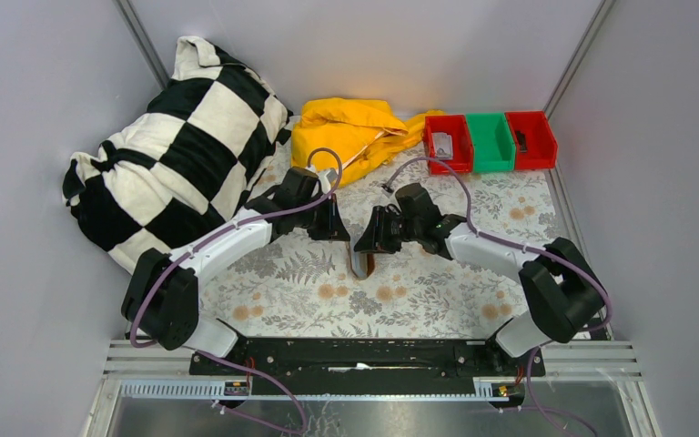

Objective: Take the credit cards out of the card holder
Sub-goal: Open the card holder at the center of the board.

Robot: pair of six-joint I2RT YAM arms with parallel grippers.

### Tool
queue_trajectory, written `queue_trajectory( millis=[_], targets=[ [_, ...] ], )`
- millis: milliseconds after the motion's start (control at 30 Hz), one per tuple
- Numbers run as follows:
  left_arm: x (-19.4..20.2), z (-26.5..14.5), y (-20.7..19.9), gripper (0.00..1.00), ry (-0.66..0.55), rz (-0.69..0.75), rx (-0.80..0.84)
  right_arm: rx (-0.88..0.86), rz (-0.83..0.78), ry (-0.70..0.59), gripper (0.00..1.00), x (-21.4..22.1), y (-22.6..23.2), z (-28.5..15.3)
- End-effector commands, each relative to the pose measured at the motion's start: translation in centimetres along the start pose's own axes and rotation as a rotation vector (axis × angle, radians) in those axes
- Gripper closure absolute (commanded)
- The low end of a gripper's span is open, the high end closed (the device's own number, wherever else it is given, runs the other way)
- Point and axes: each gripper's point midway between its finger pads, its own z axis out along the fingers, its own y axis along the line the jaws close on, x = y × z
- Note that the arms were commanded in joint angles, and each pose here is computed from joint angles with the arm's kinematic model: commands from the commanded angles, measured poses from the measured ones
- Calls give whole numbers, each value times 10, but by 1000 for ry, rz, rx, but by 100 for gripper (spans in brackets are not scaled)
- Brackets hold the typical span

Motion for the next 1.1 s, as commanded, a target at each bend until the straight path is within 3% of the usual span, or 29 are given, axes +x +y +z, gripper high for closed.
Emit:
queue_trajectory(
  millis=[0,400,633,1000,1067],
  targets=[
    [-14,-5,-12,100,-39,37,36,38,12,0,68,-1,-13,15],
    [5,-7,26,100,-24,31,-70,222,81,0,68,23,-72,18],
    [19,-5,70,100,19,51,-253,283,88,19,68,26,-86,20],
    [9,-11,75,100,-8,49,-314,295,85,19,69,15,-79,19],
    [1,-17,70,95,-42,51,-312,286,71,13,69,11,-74,18]
  ],
)
